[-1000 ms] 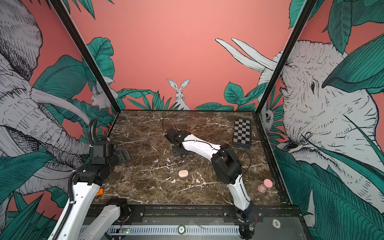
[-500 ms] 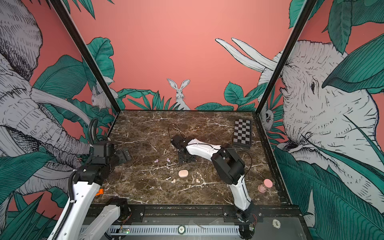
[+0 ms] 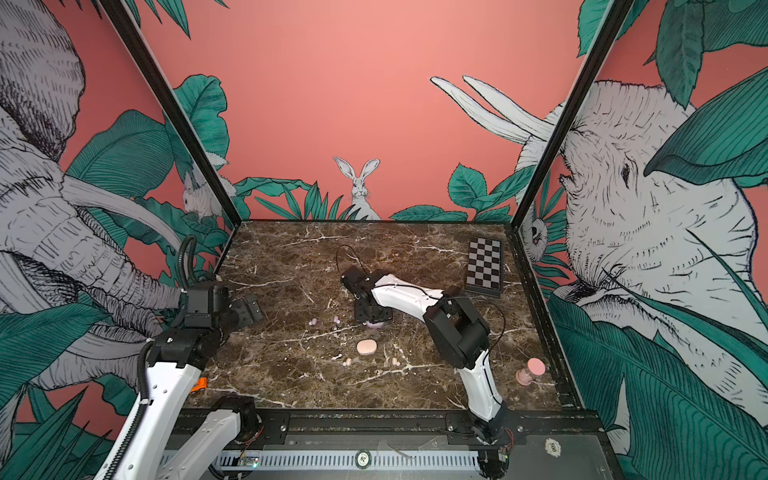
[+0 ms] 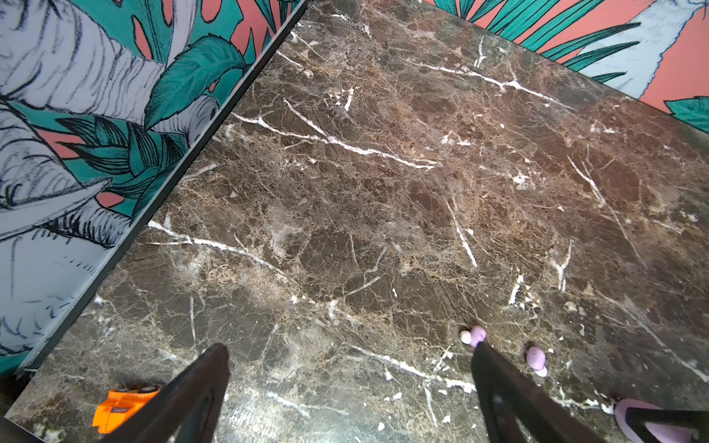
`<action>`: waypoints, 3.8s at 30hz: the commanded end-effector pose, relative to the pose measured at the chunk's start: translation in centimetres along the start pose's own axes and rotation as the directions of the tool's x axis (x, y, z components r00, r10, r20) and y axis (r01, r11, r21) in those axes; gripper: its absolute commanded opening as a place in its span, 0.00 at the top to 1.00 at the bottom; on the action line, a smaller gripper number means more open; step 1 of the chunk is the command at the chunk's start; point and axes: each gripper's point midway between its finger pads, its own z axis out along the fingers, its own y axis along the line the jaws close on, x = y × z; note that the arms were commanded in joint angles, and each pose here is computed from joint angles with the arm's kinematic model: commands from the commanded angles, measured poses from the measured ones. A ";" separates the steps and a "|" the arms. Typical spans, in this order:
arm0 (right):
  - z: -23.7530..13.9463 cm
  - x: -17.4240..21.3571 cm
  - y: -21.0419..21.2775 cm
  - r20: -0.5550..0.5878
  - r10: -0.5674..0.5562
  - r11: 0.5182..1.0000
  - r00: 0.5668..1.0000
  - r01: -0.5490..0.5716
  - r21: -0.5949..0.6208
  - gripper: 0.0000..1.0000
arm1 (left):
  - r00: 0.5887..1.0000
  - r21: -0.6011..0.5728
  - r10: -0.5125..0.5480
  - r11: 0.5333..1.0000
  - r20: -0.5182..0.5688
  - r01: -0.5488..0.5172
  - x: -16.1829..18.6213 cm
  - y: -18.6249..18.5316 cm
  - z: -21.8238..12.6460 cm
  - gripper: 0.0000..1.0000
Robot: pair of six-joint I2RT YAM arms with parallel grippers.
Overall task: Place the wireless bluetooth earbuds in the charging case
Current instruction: 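Lift the pink case with the right gripper and draw it nearer the robot, then bring the held case toward the left gripper while the left gripper reaches to it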
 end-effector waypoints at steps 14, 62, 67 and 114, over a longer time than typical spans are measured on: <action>0.6 0.9 -0.8 -0.103 0.042 0.997 0.994 -0.036 0.067 0.18 | 1.000 0.005 -0.008 1.000 -0.002 0.008 0.1 0.0 0.1 0.01; -0.1 0.6 -0.4 -0.079 0.082 0.996 0.993 -0.084 -0.020 0.67 | 1.000 -0.004 0.004 1.000 -0.022 -0.004 0.3 -0.1 0.6 0.01; -1.4 0.3 -0.4 -0.042 0.087 0.994 0.995 -0.089 -0.056 0.84 | 1.000 0.018 0.014 1.000 -0.025 -0.014 0.3 -0.5 0.6 0.01; -20.1 0.9 3.4 0.284 -0.141 0.698 0.949 0.298 -0.651 1.00 | 0.320 0.418 0.493 -0.100 0.809 -0.903 7.1 -25.8 -7.1 0.01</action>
